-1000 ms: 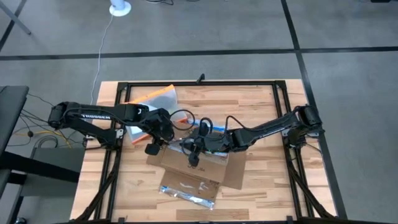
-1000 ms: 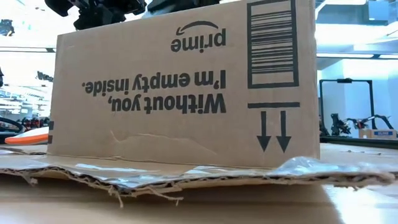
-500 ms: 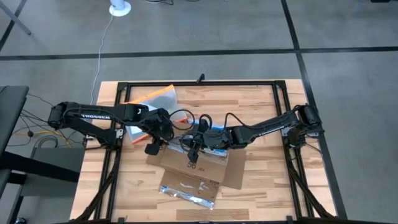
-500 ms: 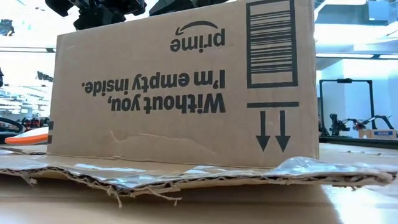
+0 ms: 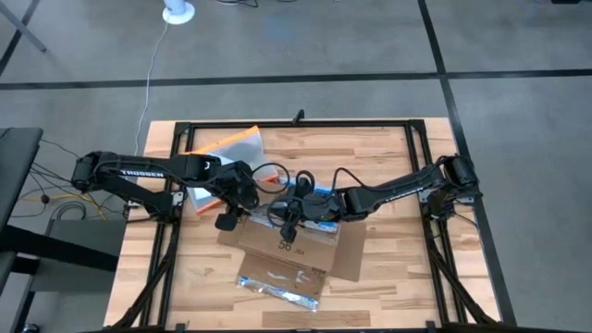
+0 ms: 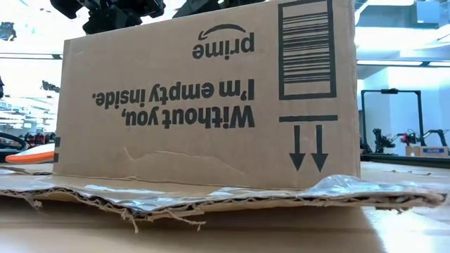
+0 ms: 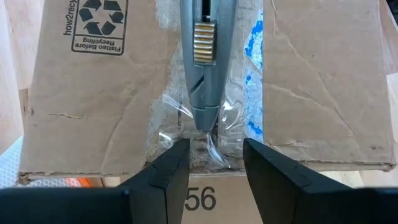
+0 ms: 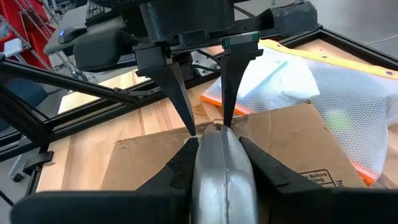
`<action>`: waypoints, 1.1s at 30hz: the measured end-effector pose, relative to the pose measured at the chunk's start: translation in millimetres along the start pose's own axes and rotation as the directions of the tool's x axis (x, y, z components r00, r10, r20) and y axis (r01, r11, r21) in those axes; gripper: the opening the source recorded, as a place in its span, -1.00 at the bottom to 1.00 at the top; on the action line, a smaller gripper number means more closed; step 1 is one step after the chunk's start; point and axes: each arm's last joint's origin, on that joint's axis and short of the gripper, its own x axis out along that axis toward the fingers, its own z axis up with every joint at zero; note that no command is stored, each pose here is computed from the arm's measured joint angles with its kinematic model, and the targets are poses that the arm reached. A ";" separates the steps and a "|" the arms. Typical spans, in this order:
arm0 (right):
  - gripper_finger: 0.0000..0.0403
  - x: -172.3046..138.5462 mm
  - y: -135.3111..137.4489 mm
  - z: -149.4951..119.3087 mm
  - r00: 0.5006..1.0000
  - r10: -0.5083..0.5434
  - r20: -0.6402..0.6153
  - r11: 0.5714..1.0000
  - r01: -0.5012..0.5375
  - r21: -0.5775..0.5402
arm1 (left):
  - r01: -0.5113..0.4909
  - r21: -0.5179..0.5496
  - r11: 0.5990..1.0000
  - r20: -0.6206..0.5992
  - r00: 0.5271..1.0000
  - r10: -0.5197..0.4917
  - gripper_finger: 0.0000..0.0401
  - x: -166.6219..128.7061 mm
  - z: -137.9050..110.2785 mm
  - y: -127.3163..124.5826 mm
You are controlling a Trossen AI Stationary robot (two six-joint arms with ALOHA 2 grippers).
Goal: Unpack boxes
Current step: Break down the box using the silver cutter until it is completely flat
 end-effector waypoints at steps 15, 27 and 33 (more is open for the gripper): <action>-0.67 -1.5 0.1 -2.4 0.999 0.016 -0.044 0.999 -0.018 -0.040 | 0.006 0.009 1.000 -0.017 1.000 -0.006 -0.33 -0.2 -1.6 -0.5; -0.67 -4.3 -2.5 -7.2 0.993 0.015 -0.116 0.996 -0.024 -0.083 | -0.001 0.004 1.000 0.009 1.000 0.001 -0.33 -0.2 1.0 0.2; -0.67 -4.2 -2.1 -7.4 0.993 0.025 -0.119 0.996 -0.035 -0.080 | -0.010 0.007 1.000 0.093 0.996 0.009 -0.33 -6.1 12.0 1.5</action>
